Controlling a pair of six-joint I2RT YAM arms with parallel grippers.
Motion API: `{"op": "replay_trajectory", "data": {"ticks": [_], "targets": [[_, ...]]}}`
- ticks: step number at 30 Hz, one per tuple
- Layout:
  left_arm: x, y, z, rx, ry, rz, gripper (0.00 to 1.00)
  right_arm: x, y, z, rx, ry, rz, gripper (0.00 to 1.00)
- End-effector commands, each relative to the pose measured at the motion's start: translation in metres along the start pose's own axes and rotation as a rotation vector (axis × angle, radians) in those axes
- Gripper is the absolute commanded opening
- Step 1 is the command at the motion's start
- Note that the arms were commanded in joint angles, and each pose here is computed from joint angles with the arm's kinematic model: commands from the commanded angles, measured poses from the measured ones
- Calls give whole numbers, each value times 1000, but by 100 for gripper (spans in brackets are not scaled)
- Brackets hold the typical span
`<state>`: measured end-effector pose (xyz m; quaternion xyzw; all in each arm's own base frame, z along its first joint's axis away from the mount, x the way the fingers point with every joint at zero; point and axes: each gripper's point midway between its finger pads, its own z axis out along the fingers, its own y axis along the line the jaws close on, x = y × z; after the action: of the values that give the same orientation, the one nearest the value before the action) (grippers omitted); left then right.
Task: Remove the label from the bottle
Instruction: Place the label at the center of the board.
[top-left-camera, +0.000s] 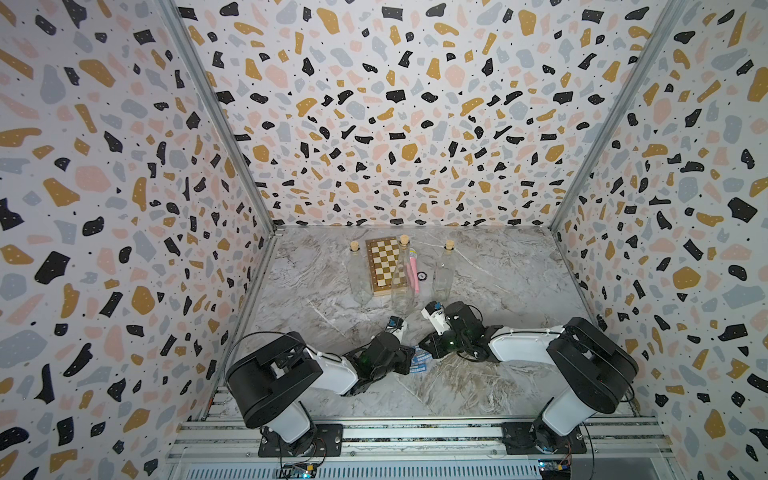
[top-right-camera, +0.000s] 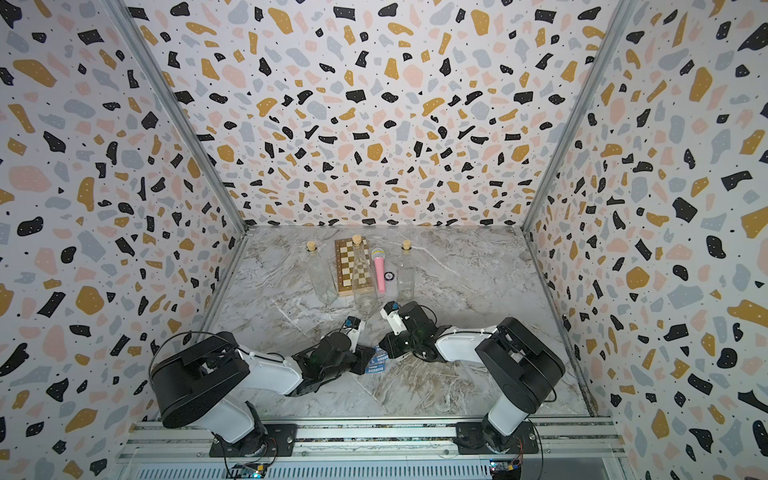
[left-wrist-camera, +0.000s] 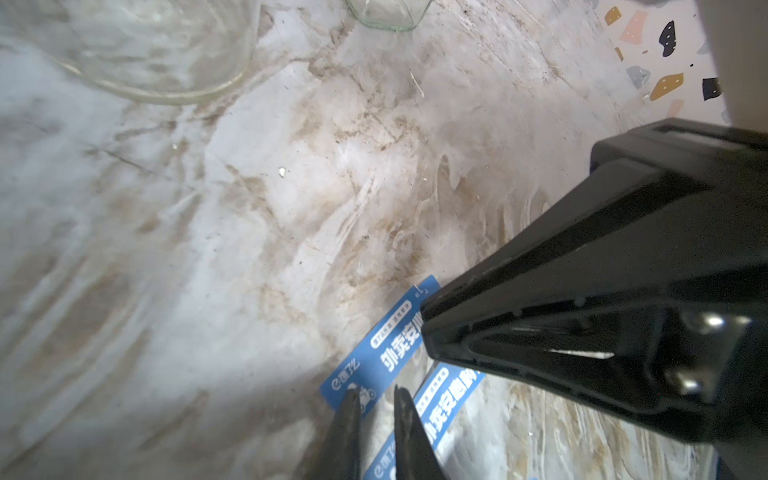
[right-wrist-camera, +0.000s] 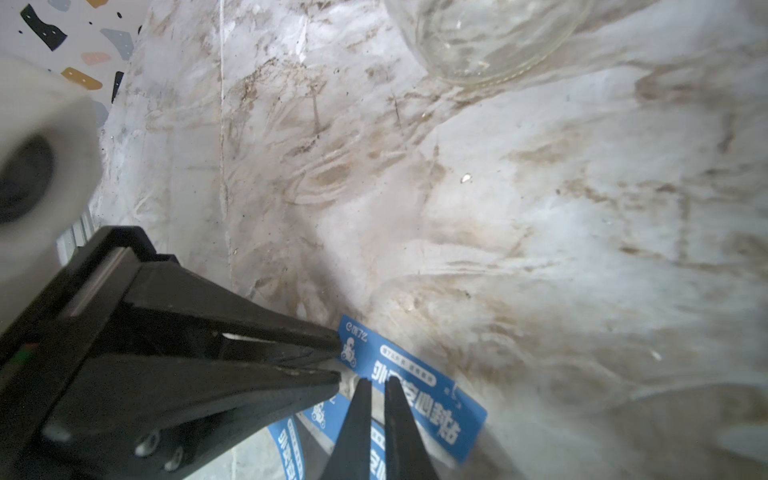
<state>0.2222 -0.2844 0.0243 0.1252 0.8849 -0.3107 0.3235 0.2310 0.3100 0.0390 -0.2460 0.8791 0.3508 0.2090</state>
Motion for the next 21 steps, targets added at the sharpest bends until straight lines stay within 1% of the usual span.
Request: {"op": "replay_trajectory", "data": {"ticks": [1,9,21], "targets": [[-1,6,-7,-20,-13,-2,17,-5,6,3,-14,0,-6,11],[-9,8,-15,-40,-34,10,17,2,1,11,-7,24,2,11],[-13,15,-25,-78,-57,21,21,9,7,22,-16,52,-5,11]]}}
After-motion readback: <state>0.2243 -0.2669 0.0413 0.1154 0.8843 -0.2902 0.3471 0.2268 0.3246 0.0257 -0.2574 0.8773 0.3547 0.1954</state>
